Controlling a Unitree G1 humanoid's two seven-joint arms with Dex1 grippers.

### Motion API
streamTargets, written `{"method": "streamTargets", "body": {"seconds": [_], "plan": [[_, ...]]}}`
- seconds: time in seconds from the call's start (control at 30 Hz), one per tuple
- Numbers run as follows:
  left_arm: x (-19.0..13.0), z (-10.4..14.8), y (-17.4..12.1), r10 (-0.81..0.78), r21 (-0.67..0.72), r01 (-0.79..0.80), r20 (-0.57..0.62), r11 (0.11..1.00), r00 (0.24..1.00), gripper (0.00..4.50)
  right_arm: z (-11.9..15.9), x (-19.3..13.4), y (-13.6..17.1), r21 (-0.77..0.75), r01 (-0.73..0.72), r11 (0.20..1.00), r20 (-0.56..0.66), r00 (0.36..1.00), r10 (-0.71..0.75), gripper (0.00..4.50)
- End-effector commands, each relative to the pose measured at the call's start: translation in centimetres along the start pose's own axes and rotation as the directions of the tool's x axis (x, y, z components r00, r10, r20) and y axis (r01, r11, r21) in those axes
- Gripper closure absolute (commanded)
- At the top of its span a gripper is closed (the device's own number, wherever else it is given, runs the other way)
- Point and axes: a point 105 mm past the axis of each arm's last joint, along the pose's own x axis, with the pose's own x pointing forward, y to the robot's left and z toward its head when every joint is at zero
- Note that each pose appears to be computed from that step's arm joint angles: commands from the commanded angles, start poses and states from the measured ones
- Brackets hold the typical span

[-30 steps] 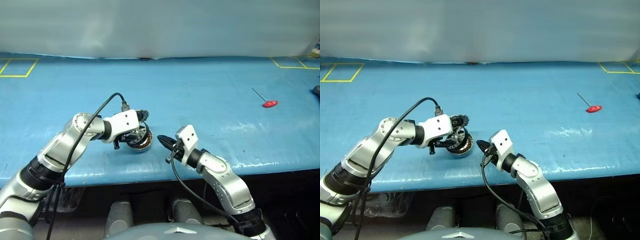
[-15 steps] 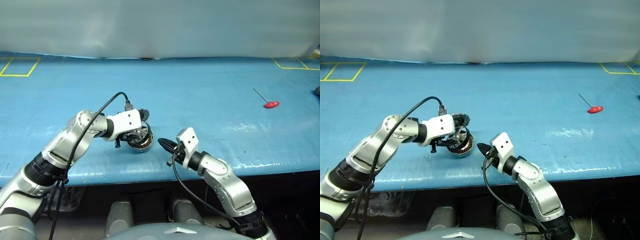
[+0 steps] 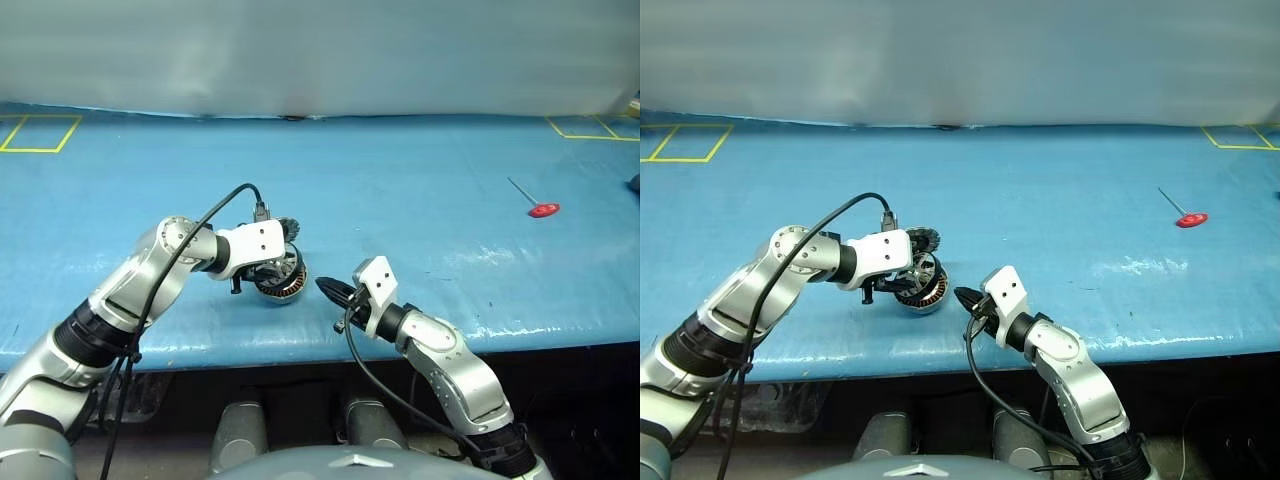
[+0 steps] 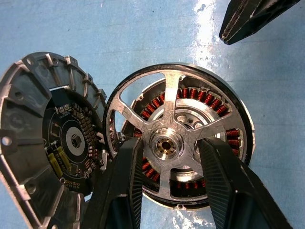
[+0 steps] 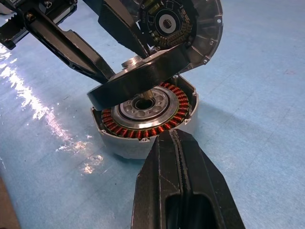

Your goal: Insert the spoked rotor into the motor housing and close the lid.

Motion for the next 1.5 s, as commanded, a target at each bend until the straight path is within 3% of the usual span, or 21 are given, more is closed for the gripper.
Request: {"method": "streamTargets", "body": {"seconds": [0.03,1.0,1.5], "plan": [[0.1,0.5,-0.1,-0.017,0.028,0.017,0.003,0.999,1.000,3.03,0.7,-0.1,0.4,-0.013,-0.012,1.000,0.038,0.999,0.013,4.50],[0.1,1.7,1.6,-0.041,0.092,0.040,0.012,0.995,0.999,3.03,1.3,0.3,0.1,-0.002,0.048,0.999,0.065,0.997,-0.047,4.50],[-2.1,3.0,1.2,-0.035,0.159,0.033,0.008,0.987,0.999,3.03,1.2,0.6,0.1,0.001,0.043,0.999,0.064,0.997,-0.043,4.50]]}}
